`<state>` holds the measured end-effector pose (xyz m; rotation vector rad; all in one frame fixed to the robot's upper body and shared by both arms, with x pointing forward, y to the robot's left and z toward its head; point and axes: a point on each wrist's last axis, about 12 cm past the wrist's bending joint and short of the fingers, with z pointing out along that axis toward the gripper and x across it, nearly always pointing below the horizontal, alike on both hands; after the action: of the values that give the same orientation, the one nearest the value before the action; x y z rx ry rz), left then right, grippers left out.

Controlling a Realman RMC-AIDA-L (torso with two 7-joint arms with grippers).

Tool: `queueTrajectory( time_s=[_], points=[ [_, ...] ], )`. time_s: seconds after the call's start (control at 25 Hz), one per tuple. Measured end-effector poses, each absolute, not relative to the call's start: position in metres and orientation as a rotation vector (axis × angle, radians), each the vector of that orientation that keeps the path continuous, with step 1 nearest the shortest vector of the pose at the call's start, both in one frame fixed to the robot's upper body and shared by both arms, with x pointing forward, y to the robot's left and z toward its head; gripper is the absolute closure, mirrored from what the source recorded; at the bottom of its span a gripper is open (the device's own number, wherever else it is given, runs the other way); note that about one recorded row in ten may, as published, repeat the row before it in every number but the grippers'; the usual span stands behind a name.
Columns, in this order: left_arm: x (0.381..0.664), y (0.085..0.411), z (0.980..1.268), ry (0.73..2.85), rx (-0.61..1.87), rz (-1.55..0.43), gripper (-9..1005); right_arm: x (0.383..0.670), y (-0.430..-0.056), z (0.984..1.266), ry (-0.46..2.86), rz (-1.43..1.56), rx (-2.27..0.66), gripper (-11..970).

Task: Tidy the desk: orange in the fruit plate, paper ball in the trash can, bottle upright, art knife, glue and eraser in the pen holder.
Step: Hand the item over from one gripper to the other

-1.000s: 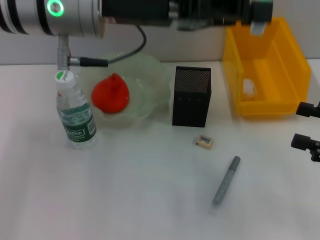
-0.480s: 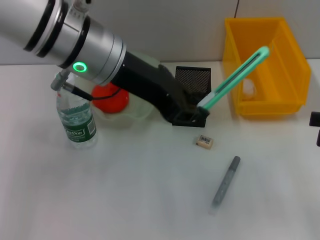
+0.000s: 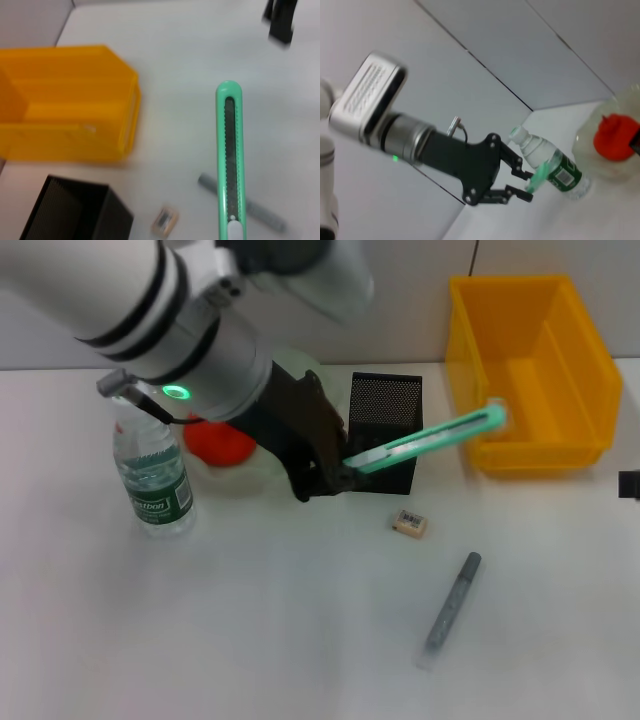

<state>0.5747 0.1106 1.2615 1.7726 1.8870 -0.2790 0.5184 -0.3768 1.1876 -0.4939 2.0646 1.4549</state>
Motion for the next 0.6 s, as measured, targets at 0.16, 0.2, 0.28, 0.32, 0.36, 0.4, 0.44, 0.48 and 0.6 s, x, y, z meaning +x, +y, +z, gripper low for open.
queueTrajectory(
  time_s=[0.16,0.2,0.28,0.32,0.36,0.4,0.44,0.48,0.6],
  points=[
    [0.568,0.098,1.259,1.84,1.874,-0.096,800,0.526,-0.379,1.199,2.138,1.531,-0.35,207],
    [0.567,0.096,1.259,1.829,1.885,-0.071,800,0.528,-0.379,1.2,2.145,1.543,-0.331,208],
    [0.566,0.094,1.259,1.817,1.898,-0.054,800,0.532,-0.376,1.202,2.157,1.562,-0.305,209],
    [0.566,0.092,1.259,1.806,1.907,-0.044,800,0.536,-0.372,1.202,2.163,1.584,-0.288,210],
    [0.566,0.092,1.259,1.806,1.907,-0.044,800,0.536,-0.372,1.202,2.163,1.584,-0.288,210],
    [0.564,0.089,1.258,1.786,1.922,-0.026,800,0.538,-0.369,1.202,2.165,1.602,-0.28,211],
    [0.564,0.089,1.258,1.786,1.922,-0.026,800,0.538,-0.369,1.202,2.165,1.602,-0.28,211],
    [0.561,0.086,1.257,1.763,1.938,-0.013,800,0.543,-0.364,1.2,2.17,1.635,-0.266,212],
    [0.56,0.084,1.255,1.743,1.948,0.002,800,0.547,-0.359,1.198,2.18,1.653,-0.256,214]
  ],
)
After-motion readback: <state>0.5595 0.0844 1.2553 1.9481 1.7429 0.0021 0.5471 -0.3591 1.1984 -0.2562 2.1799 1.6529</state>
